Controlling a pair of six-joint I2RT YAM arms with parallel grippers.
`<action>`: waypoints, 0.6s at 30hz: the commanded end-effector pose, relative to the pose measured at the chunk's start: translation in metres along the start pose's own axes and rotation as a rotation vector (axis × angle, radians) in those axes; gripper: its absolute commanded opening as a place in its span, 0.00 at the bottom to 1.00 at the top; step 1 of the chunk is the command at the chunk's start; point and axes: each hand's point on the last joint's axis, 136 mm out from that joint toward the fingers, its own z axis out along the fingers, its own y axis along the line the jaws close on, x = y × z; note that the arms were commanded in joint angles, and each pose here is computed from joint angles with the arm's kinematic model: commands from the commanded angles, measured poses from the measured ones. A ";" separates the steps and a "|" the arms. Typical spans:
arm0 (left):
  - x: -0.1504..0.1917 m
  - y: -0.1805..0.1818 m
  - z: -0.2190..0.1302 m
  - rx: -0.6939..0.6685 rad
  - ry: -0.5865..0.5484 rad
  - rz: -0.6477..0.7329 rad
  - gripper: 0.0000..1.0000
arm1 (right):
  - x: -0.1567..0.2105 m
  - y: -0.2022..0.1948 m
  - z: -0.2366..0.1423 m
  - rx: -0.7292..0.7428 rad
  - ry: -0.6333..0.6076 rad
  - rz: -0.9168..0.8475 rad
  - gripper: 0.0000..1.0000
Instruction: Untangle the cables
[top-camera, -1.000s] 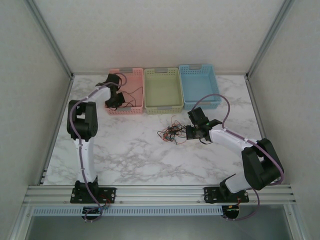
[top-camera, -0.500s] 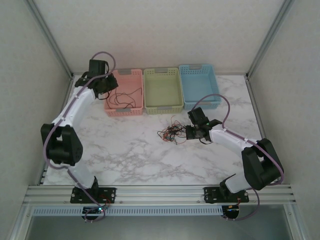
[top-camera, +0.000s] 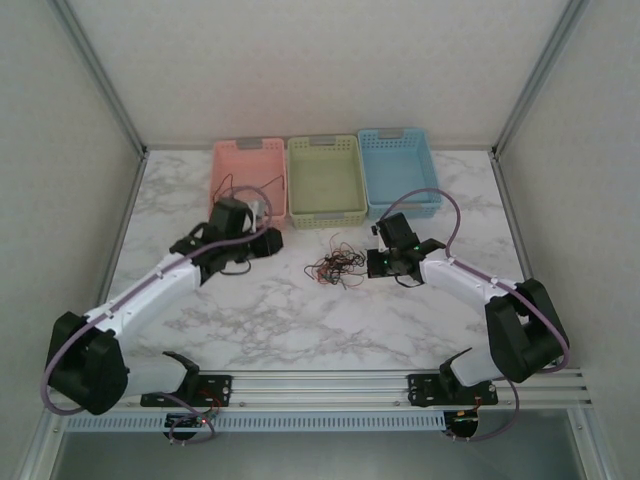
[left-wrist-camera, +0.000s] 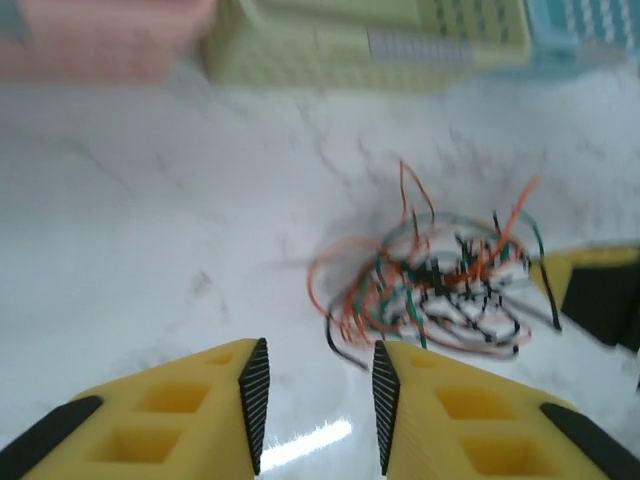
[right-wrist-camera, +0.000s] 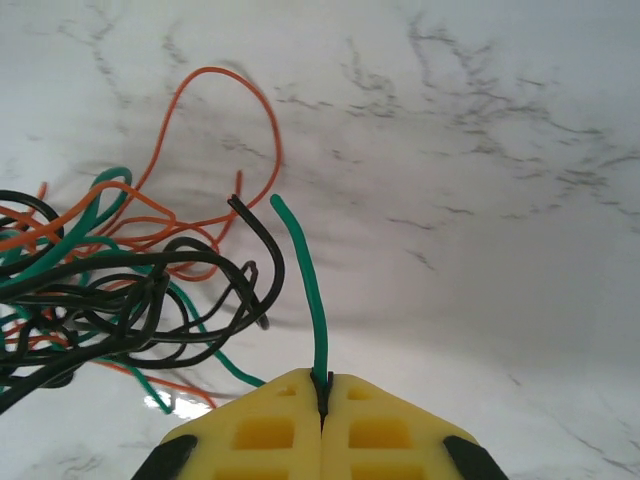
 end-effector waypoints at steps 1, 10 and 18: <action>0.023 -0.021 0.008 0.108 0.013 0.021 0.39 | 0.003 0.024 -0.001 -0.122 -0.002 -0.026 0.00; 0.042 -0.039 -0.008 0.229 0.012 0.054 0.65 | 0.013 0.067 0.008 -0.233 0.062 -0.139 0.00; 0.025 -0.042 -0.016 0.210 -0.052 0.075 0.70 | 0.010 0.080 0.006 -0.258 0.045 -0.175 0.00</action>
